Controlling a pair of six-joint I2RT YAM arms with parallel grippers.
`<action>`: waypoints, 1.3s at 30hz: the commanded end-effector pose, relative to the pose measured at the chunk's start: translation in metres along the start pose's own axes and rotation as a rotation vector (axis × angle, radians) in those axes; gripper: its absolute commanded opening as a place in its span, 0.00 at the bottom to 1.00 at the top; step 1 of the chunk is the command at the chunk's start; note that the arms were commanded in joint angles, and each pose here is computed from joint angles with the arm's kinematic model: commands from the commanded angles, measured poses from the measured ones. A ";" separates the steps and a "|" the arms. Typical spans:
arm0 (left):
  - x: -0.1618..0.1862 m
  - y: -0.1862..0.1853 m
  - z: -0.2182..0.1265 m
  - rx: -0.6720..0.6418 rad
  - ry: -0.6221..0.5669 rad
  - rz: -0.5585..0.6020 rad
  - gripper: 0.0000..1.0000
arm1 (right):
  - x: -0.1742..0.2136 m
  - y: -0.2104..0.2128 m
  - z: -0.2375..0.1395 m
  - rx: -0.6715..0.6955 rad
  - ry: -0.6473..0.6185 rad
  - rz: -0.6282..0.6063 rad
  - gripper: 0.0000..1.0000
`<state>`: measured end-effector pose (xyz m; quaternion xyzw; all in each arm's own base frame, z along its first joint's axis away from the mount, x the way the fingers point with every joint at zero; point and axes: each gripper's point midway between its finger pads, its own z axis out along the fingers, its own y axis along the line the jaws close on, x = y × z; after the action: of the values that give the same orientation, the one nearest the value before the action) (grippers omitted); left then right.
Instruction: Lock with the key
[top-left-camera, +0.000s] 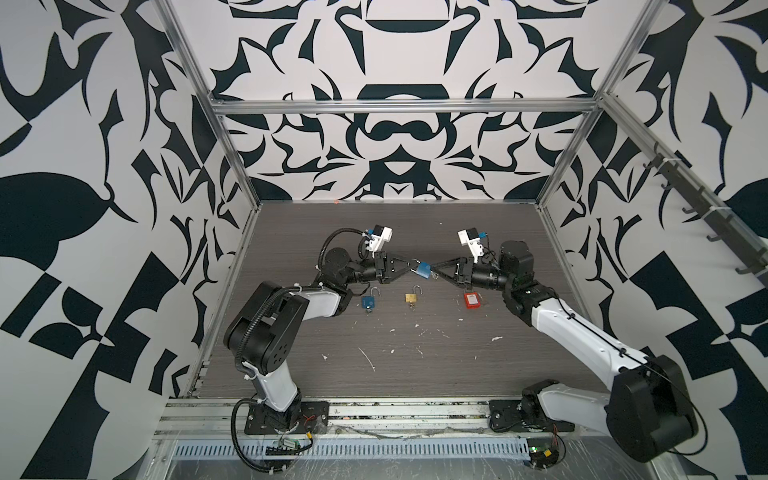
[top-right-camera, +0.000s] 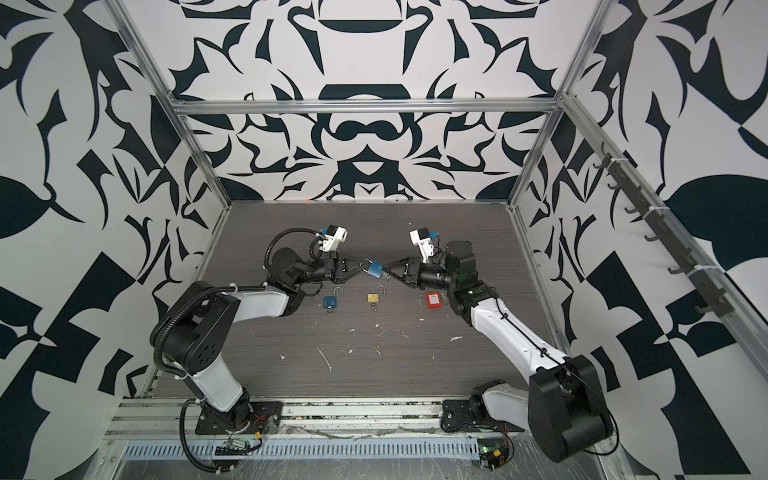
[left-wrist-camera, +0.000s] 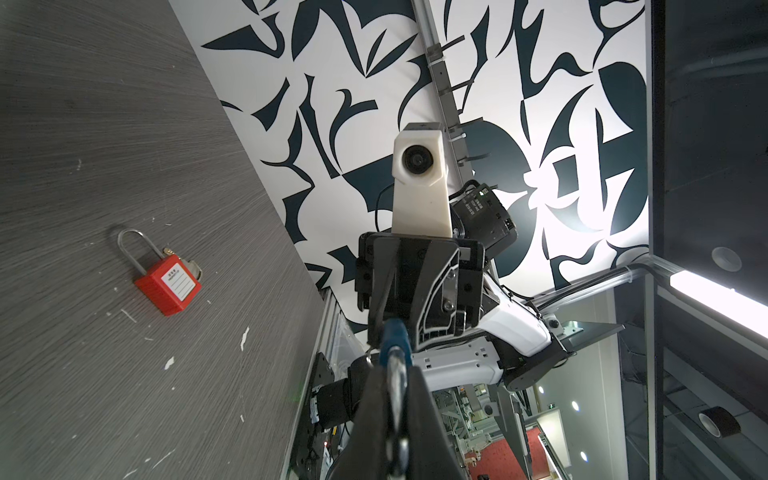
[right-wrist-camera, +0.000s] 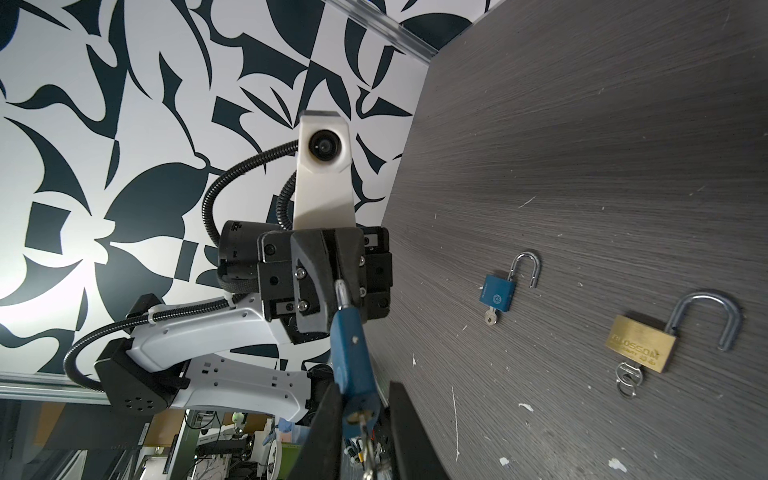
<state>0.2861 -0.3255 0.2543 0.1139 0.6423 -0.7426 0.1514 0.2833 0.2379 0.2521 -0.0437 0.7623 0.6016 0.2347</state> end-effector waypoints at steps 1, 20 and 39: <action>-0.005 -0.011 0.000 0.038 -0.009 0.053 0.00 | 0.001 0.008 -0.004 -0.019 -0.007 -0.022 0.21; -0.007 -0.012 0.000 0.045 -0.008 0.049 0.00 | 0.005 0.009 -0.006 -0.027 -0.012 -0.012 0.18; -0.007 -0.010 0.000 0.043 -0.003 0.048 0.00 | 0.004 0.011 -0.002 -0.081 -0.004 0.019 0.12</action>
<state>0.2889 -0.3245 0.2507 0.1055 0.6440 -0.7439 0.1442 0.2795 0.2387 0.2486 -0.0239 0.7512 0.6229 0.2170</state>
